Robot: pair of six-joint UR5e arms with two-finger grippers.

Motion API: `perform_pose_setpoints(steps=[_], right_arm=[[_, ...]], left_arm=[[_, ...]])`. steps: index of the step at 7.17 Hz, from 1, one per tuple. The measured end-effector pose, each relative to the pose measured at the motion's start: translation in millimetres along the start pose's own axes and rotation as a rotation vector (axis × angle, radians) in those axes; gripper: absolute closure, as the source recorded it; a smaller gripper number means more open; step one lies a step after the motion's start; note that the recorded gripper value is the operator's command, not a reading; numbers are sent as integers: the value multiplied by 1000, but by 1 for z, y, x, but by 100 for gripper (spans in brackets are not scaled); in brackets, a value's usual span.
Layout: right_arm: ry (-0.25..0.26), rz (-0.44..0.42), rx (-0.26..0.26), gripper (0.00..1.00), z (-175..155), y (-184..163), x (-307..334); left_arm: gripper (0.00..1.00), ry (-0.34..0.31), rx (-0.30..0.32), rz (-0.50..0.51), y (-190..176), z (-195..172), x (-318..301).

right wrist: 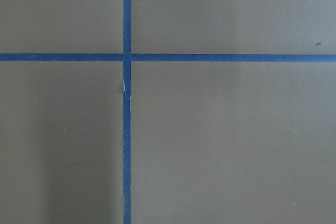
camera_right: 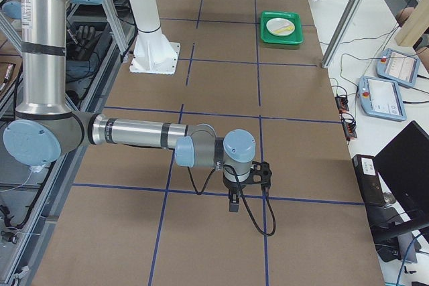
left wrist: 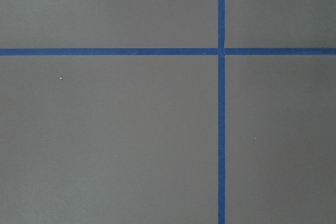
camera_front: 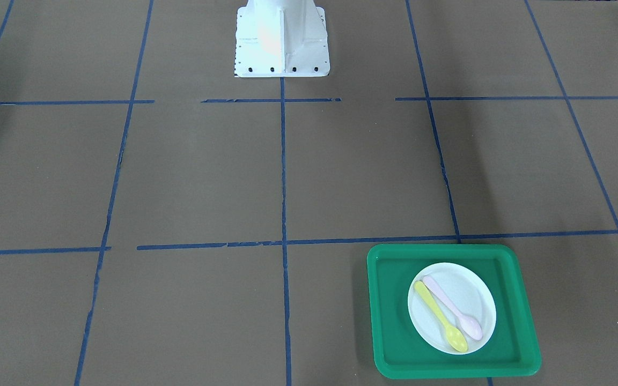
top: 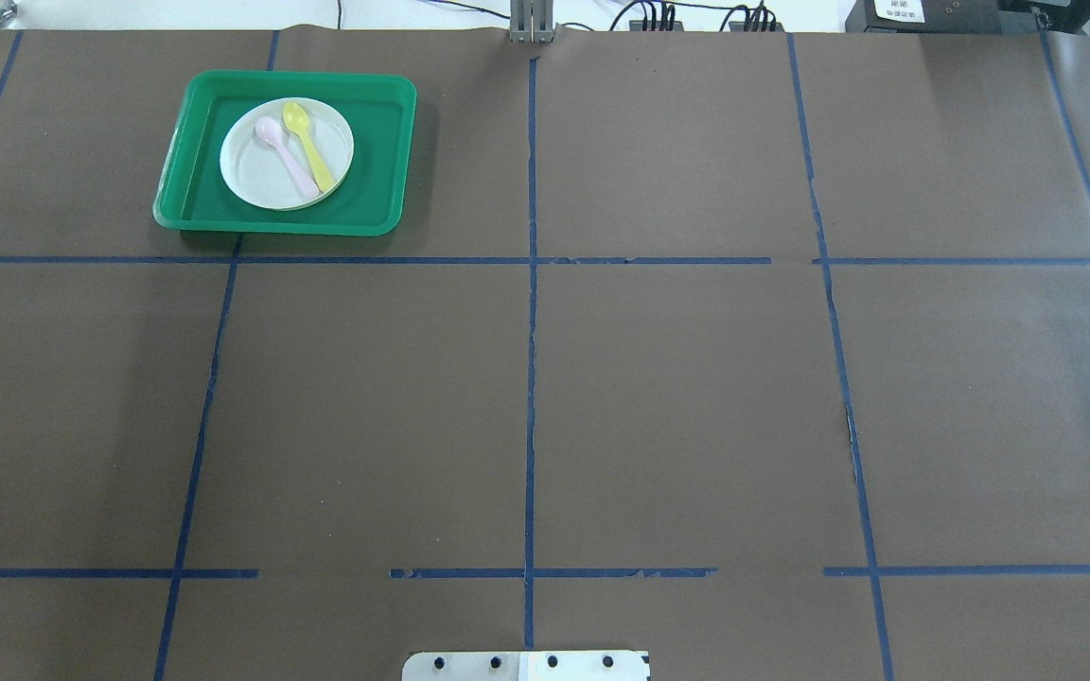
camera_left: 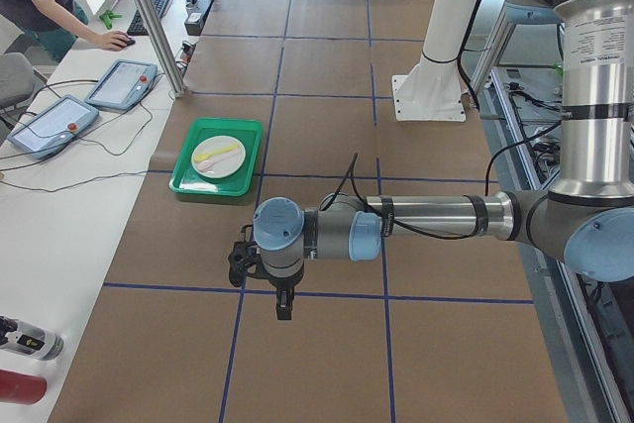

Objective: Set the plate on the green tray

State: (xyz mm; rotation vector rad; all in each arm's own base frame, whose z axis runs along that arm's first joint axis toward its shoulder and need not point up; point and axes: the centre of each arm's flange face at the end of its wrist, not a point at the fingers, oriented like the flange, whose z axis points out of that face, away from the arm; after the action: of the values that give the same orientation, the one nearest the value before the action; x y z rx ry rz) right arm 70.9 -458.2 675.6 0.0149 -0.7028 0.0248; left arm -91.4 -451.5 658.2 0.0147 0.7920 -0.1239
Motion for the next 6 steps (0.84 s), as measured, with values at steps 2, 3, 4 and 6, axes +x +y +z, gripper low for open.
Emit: perform_pose_setpoints(steps=[2, 3, 4, 6], right_arm=[[0, 1, 0, 0, 0, 0, 0], [0, 1, 0, 0, 0, 0, 0], [0, 0, 0, 0, 0, 0, 0], [0, 0, 0, 0, 0, 0, 0]], left_arm=[[0, 0, 6, -19, 0, -1, -1], [0, 0, 7, -18, 0, -1, -1], [0, 0, 8, -16, -1, -1, 0], [0, -1, 6, -16, -1, 0, -1]])
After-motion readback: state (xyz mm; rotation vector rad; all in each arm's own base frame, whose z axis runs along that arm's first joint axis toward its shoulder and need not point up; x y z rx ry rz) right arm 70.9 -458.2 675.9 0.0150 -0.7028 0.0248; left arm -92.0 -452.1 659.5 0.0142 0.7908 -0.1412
